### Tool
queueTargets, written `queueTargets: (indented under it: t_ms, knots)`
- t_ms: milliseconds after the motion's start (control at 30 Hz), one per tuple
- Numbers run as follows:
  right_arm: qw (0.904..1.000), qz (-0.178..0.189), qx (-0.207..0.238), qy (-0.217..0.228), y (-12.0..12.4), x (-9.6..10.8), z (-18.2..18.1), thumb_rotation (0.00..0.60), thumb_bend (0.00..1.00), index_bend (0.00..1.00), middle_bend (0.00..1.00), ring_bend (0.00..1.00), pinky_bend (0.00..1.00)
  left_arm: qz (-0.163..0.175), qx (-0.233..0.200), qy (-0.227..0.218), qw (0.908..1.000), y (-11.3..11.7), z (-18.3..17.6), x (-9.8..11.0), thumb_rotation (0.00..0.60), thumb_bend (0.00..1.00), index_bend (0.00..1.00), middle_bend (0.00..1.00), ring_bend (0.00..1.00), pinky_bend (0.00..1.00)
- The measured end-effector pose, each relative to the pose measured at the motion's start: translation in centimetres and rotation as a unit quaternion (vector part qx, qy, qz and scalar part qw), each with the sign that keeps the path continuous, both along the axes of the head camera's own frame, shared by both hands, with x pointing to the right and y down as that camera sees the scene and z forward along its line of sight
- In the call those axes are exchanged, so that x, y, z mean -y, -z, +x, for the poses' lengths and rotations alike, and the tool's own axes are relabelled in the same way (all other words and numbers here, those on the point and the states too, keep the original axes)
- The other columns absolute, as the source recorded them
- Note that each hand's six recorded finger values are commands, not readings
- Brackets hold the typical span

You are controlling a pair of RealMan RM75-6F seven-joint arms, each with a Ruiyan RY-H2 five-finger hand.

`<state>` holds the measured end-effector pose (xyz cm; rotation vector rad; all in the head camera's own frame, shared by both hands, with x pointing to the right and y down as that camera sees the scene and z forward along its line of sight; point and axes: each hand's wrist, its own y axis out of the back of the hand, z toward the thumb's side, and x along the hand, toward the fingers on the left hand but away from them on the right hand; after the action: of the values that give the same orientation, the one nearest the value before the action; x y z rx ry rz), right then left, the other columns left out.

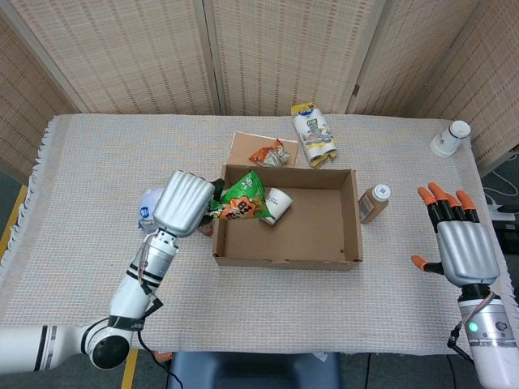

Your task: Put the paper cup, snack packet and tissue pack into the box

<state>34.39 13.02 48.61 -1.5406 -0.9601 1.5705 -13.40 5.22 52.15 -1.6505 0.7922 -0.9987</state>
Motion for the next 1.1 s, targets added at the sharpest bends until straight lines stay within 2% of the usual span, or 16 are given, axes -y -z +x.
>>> queueTargets:
  t_ms: [133,333,367,400,433,467,500,533,600,667,1100]
  knots:
    - [1.0,0.004,0.003,0.0,0.3,0.1,0.0,0.6,0.04,0.06,0.0,0.0,0.0,-0.009,-0.037,-0.002,0.9993,-1.1,3.4,0.1,0.6,0.48,0.83,0.97,0.81,0.94]
    - [1.0,0.007,0.005,0.001,0.6,0.0,-0.1,0.6,0.04,0.06,0.0,0.0,0.0,-0.014,-0.075,0.017,0.9969,-4.3,7.1,-0.3,0.6,0.49,0.81,0.95,0.79,0.92]
    - [1.0,0.007,0.005,0.001,0.6,0.1,-0.1,0.6,0.04,0.06,0.0,0.0,0.0,-0.018,-0.084,0.022,0.9961,-5.1,7.8,-0.5,0.6,0.46,0.73,0.84,0.7,0.84]
    - [0.9999,0.008,0.006,0.002,0.7,0.1,-0.1,0.6,0.04,0.06,0.0,0.0,0.0,-0.024,-0.091,0.024,0.9952,-5.6,8.4,-0.8,0.6,0.39,0.53,0.62,0.51,0.66]
    - [0.9999,0.009,0.006,0.002,0.7,0.1,-0.1,0.6,0.04,0.06,0.0,0.0,0.0,-0.034,-0.098,0.025,0.9942,-6.2,8.9,-1.1,0.6,0.33,0.37,0.44,0.35,0.51]
    - [0.9999,0.01,0.006,0.003,0.7,0.1,-0.2,0.6,0.04,0.06,0.0,0.0,0.0,-0.052,-0.106,0.024,0.9927,-7.0,9.5,-1.6,0.6,0.26,0.15,0.2,0.14,0.31]
    - [0.9999,0.01,0.006,0.002,0.7,0.1,-0.1,0.6,0.04,0.06,0.0,0.0,0.0,-0.065,-0.109,0.022,0.9917,-7.5,9.8,-1.9,0.6,0.23,0.02,0.05,0.03,0.17]
    - [0.9999,0.009,0.005,0.002,0.7,0.1,-0.1,0.6,0.04,0.06,0.0,0.0,0.0,-0.076,-0.108,0.018,0.9911,-7.8,10.1,-2.1,0.6,0.21,0.0,0.01,0.0,0.13]
    - [1.0,0.008,0.005,0.002,0.6,0.0,0.0,0.6,0.04,0.06,0.0,0.0,0.0,-0.092,-0.092,0.008,0.9915,-8.3,10.2,-2.2,0.6,0.19,0.0,0.0,0.0,0.07]
    - [1.0,0.007,0.005,0.002,0.6,0.0,0.0,0.6,0.04,0.06,0.0,0.0,0.0,-0.097,-0.07,0.002,0.9929,-8.5,10.0,-2.1,0.6,0.17,0.0,0.0,0.0,0.05]
    - [1.0,0.002,0.002,0.004,0.2,-0.1,-0.2,0.6,0.04,0.06,0.0,0.0,0.0,-0.068,-0.028,0.015,0.9972,-7.1,5.8,0.7,0.6,0.17,0.0,0.0,0.0,0.06]
